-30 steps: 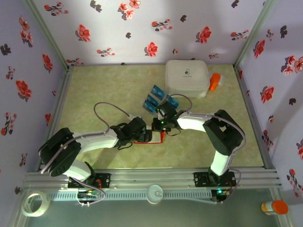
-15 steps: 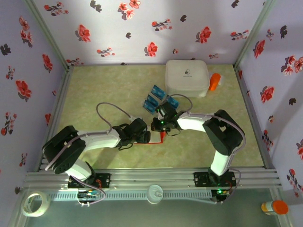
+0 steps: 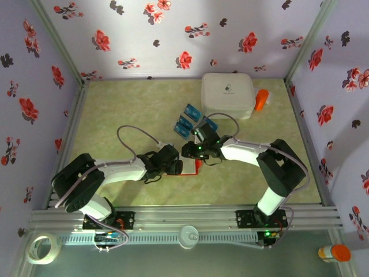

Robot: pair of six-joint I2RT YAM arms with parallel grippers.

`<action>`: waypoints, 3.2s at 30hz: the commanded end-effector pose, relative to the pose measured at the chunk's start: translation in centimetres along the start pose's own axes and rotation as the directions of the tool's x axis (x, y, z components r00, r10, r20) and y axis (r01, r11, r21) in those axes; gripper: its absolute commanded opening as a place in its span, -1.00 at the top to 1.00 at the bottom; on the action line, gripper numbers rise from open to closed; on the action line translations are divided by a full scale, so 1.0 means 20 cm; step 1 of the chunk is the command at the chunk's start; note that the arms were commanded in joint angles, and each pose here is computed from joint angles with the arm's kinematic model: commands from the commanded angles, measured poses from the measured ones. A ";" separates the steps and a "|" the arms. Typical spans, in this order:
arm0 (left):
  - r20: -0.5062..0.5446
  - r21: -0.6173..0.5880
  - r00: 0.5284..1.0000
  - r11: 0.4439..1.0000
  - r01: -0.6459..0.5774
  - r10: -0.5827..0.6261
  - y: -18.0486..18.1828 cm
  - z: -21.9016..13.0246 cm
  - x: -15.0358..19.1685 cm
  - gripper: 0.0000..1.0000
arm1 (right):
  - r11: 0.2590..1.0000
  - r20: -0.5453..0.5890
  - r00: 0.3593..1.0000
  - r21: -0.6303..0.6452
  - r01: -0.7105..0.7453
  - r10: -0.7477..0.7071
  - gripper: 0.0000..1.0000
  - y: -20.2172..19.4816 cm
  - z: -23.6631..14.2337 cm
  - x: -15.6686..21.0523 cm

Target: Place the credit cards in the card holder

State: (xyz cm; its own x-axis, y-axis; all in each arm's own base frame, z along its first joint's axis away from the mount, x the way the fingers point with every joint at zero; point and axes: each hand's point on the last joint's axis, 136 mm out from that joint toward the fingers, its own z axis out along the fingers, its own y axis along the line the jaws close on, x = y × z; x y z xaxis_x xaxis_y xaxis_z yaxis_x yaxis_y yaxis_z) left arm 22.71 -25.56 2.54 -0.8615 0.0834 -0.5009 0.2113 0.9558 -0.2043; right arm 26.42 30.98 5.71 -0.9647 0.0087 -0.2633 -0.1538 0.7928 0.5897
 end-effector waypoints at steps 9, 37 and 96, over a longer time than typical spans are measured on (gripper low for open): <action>-0.028 0.002 0.999 1.000 -0.021 0.021 0.01 0.03 0.06 -0.60 | 0.999 -0.016 0.999 -0.010 -0.052 0.051 0.11 -0.05 0.09 0.03; 0.160 -0.026 0.986 0.999 0.042 -0.038 0.17 -0.31 -0.18 -0.99 | 0.990 -0.039 0.999 -0.143 -0.010 0.005 -0.07 0.24 0.01 0.10; 0.143 -0.024 0.978 0.988 0.155 -0.150 0.33 -0.29 -0.15 -1.00 | 0.991 -0.124 0.992 -0.124 -0.055 0.039 0.70 0.22 0.32 0.09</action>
State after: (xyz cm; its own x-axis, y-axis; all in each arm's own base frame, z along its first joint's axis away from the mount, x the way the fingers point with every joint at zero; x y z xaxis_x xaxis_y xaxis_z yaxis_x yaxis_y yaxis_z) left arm 23.39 -16.52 6.64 -0.8166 -0.0837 -0.5712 0.0546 0.9738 -0.2207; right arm 25.15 38.22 3.31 -0.9873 -0.0311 -0.1558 -0.1309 0.7145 0.6873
